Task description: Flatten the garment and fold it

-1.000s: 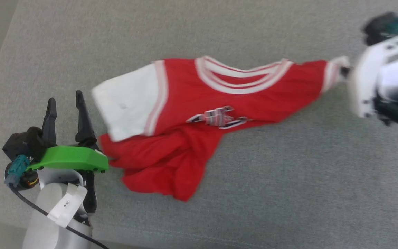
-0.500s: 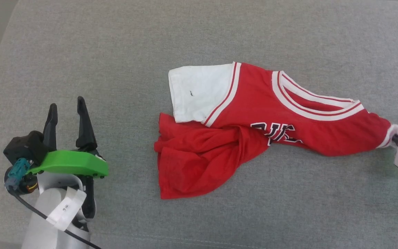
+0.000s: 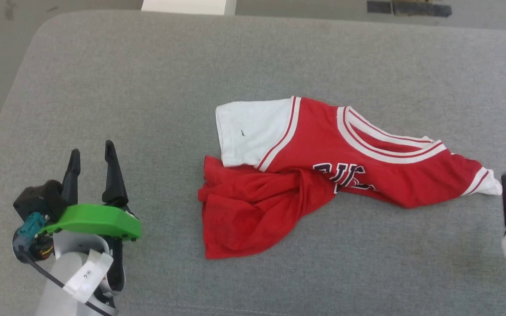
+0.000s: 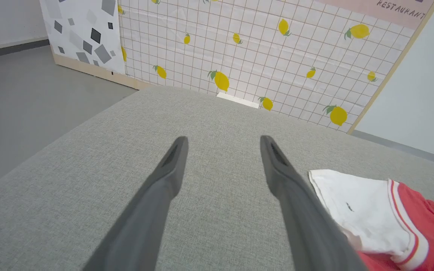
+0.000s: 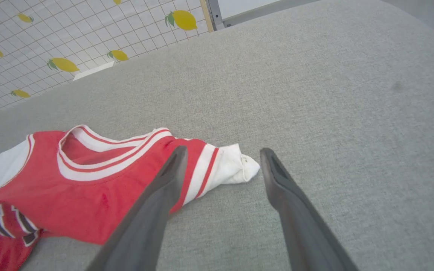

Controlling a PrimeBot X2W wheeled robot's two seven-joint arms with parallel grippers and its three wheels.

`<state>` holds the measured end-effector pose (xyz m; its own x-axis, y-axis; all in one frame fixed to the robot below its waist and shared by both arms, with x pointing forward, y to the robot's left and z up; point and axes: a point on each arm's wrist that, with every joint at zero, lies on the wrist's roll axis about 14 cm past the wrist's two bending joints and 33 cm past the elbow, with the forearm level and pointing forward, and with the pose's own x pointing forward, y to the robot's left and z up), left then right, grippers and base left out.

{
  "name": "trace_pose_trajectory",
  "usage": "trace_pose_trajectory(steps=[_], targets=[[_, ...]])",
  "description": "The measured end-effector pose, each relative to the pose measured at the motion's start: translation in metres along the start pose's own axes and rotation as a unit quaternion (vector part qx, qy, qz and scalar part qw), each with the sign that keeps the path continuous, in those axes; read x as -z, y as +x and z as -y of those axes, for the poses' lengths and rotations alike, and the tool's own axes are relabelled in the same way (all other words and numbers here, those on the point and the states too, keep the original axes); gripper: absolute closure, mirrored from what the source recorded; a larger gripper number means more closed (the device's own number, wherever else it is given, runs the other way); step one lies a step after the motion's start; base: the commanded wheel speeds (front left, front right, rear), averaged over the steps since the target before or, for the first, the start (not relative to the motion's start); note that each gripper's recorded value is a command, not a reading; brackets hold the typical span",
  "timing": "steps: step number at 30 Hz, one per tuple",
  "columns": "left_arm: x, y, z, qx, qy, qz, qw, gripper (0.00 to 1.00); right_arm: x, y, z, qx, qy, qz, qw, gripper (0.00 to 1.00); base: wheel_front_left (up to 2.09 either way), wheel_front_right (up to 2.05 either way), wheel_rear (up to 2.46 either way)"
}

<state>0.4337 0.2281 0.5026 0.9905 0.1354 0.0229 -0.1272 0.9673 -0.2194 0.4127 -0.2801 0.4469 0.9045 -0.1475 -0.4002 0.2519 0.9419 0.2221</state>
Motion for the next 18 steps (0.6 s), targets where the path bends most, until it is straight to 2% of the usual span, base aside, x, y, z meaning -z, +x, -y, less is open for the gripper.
trace_pose_trajectory(steps=[4,12,18], targets=[[-0.002,-0.003,0.006,0.007,-0.003,0.001,1.0,0.0,0.009,-0.012,0.005,0.007,0.011,-0.005,1.0,0.0,0.0,0.0,0.0],[0.008,0.0,0.022,0.028,-0.009,-0.021,0.999,0.0,-0.001,-0.02,0.011,0.015,0.016,0.016,1.0,0.0,0.0,0.0,0.0],[0.01,0.038,0.06,0.075,-0.005,-0.061,0.995,0.0,-0.006,-0.012,0.01,0.016,0.016,0.023,0.999,0.0,0.0,0.0,0.0]])
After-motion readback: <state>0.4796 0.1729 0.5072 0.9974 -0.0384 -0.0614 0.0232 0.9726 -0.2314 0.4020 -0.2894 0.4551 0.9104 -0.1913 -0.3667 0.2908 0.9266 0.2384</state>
